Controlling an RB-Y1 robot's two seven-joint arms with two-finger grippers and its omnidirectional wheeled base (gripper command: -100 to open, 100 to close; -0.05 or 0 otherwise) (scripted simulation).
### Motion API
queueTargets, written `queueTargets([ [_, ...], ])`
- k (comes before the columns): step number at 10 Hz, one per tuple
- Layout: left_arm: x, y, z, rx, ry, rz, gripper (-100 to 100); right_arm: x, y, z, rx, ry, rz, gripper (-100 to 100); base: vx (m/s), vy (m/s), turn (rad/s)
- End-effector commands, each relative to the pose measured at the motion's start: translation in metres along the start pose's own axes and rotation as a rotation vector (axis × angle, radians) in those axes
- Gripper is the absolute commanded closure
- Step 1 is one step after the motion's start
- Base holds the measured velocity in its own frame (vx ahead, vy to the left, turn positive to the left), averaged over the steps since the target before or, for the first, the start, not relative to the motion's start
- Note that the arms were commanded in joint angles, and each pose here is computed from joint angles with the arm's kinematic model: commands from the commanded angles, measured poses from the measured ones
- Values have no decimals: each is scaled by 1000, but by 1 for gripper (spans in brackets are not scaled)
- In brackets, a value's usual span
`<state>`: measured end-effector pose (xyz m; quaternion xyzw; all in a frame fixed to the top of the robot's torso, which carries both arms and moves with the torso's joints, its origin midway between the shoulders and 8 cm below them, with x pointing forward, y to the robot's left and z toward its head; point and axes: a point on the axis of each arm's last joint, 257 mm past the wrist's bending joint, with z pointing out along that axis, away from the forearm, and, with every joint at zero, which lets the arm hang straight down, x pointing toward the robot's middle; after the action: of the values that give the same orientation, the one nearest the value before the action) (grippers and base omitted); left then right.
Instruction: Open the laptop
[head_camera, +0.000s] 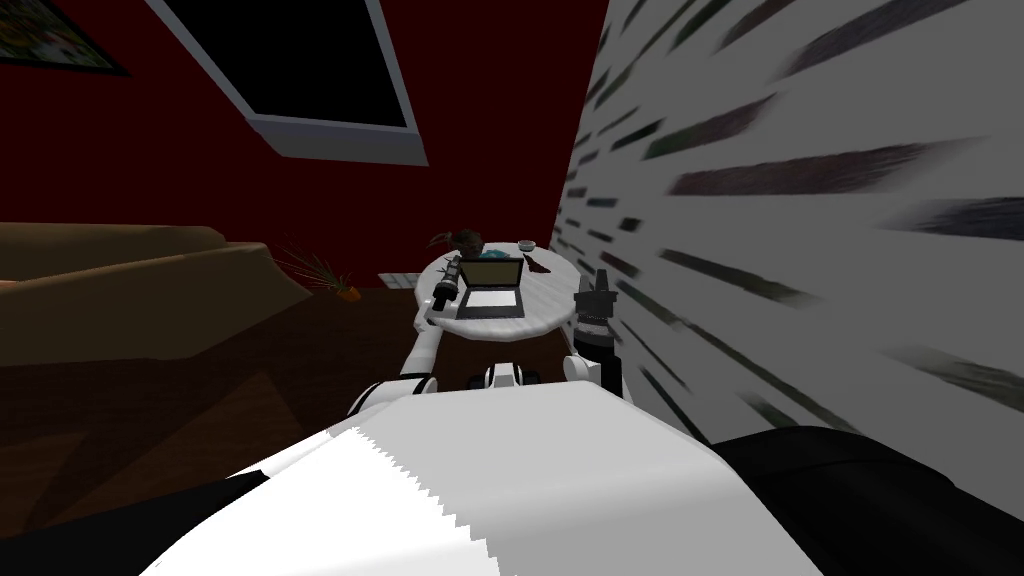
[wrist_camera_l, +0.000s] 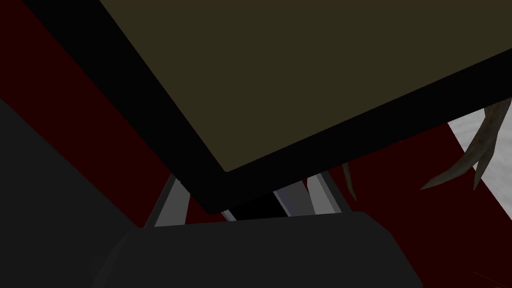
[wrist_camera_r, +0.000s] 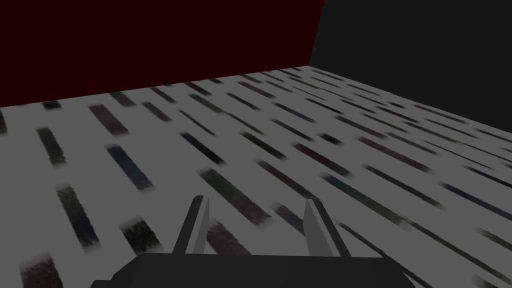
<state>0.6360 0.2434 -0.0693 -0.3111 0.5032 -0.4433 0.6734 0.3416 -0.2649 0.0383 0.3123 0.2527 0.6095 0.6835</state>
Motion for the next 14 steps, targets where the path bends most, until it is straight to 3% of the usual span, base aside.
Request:
queueTargets([
  [1,-2,8,-15,27,-7,-1,100,0,0,0,0,0,0,0,10,-50,68],
  [2,-2,-1,-15,60,-8,-1,100,0,0,0,0,0,0,0,6,-48,55],
  [3,-4,7,-26,62,-13,0,100,0,0,0,0,0,0,0,15,-53,59],
  [5,-4,-5,-27,110,-14,0,100,0,0,0,0,0,0,0,-1,-30,35],
  [6,-5,-3,-26,99,-15,2,100,0,0,0,0,0,0,0,-5,-2,8],
  [7,-3,6,-43,108,-20,-3,100,0,0,0,0,0,0,0,49,5,12],
  [8,-3,-1,-44,134,-21,-3,100,0,0,0,0,0,0,0,57,-4,18],
  [9,-2,8,-57,130,-28,-9,100,0,0,0,0,0,0,0,77,-7,13],
  [11,-2,-2,-62,179,-30,-8,100,0,0,0,0,0,0,0,42,-9,9],
  [12,-1,11,-79,169,-38,-12,100,0,0,0,0,0,0,0,61,-2,-2],
  [14,-2,-1,-81,216,-41,-12,100,0,0,0,0,0,0,0,41,-5,12],
])
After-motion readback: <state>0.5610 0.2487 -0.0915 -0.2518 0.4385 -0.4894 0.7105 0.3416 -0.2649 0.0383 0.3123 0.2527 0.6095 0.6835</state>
